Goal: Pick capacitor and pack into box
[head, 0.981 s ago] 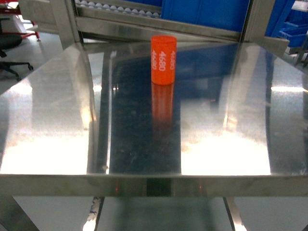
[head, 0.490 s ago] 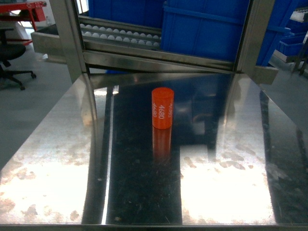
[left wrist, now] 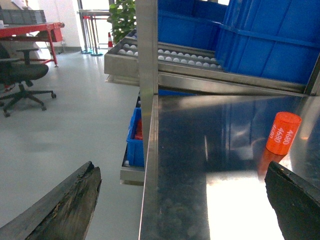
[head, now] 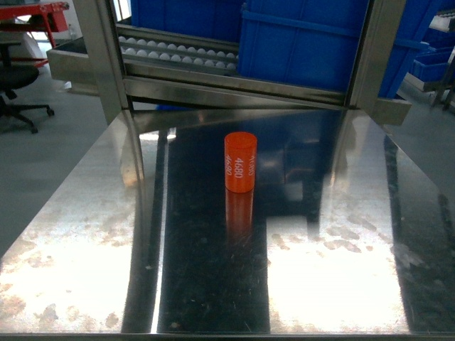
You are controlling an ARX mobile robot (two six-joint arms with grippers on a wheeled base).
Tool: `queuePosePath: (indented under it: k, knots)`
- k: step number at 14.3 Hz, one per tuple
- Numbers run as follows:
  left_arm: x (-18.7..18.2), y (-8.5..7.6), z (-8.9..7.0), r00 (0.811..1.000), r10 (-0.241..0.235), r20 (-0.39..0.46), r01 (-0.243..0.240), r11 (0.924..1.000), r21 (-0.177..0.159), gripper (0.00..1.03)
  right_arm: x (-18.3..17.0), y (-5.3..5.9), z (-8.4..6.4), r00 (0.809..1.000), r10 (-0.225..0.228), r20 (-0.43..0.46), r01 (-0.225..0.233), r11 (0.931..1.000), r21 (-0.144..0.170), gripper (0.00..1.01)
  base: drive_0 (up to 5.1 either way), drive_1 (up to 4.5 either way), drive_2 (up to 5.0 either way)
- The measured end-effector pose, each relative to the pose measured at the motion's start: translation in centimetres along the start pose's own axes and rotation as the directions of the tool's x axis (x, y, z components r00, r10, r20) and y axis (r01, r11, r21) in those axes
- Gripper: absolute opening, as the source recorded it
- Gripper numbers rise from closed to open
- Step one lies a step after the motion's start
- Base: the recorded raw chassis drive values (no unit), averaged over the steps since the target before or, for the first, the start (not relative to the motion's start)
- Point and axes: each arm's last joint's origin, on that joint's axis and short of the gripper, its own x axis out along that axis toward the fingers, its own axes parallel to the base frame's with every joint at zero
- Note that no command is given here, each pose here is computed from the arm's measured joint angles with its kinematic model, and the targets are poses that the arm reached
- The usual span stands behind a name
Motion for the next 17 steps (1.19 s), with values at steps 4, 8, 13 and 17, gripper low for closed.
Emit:
queuePosePath:
  k: [4, 8, 13, 17]
  knots:
    - [0.00, 0.00, 0.00, 1.000, 0.000, 0.000, 0.000, 1.0000, 0.000, 0.98, 0.00, 0.00, 0.00, 1.000, 0.000, 0.000, 0.000, 1.0000, 0.000, 0.98, 0.0, 0.00, 0.0]
    - [0.00, 0.00, 0.00, 1.000, 0.000, 0.000, 0.000, 1.0000, 0.000, 0.98, 0.00, 0.00, 0.00, 1.000, 0.000, 0.000, 0.000, 1.0000, 0.000, 0.98, 0.0, 0.00, 0.0]
    - [0.00, 0.00, 0.00, 1.000, 0.000, 0.000, 0.000, 1.0000, 0.000, 0.98, 0.00, 0.00, 0.00, 1.000, 0.000, 0.000, 0.000, 1.0000, 0.000, 0.98, 0.0, 0.00, 0.0]
    - [0.00, 0.00, 0.00, 1.000, 0.000, 0.000, 0.000, 1.0000, 0.000, 0.98, 0.00, 0.00, 0.00, 1.000, 0.000, 0.000, 0.000, 1.0000, 0.000, 0.98, 0.0, 0.00, 0.0]
